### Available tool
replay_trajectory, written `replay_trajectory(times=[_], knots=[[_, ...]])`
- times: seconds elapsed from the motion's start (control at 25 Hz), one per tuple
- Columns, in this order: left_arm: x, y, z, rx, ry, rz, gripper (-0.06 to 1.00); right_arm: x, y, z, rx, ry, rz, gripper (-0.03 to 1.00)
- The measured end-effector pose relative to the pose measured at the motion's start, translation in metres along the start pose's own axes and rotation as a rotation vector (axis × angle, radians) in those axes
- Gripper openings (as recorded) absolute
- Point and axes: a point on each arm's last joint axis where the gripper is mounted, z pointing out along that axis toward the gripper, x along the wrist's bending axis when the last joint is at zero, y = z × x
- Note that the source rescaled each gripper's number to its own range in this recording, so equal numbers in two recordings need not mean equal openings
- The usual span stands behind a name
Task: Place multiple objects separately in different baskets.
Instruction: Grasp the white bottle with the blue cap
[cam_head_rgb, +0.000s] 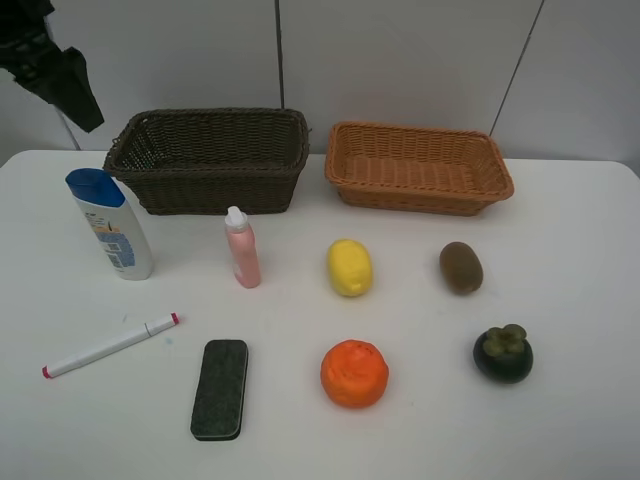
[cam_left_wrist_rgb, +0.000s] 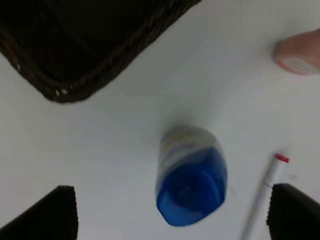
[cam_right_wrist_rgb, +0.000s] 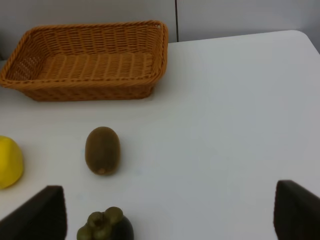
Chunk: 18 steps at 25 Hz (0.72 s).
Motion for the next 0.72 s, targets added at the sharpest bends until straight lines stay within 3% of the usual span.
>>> replay_trajectory(times=[0.12, 0.24, 0.56, 0.72], knots=[[-0.001, 0.013, 0.013, 0.015, 0.008, 0.211, 1.00, 0.000, 0.000, 0.000, 0.000, 0.000, 0.000, 0.98], [-0.002, 0.021, 0.033, 0.047, 0.026, 0.337, 1.00, 0.000, 0.000, 0.000, 0.000, 0.000, 0.000, 0.98], [0.000, 0.020, 0.082, 0.158, -0.049, 0.395, 1.00, 0.000, 0.000, 0.000, 0.000, 0.000, 0.000, 0.98], [-0.003, 0.018, 0.093, 0.178, -0.115, 0.524, 1.00, 0.000, 0.000, 0.000, 0.000, 0.000, 0.000, 0.98]])
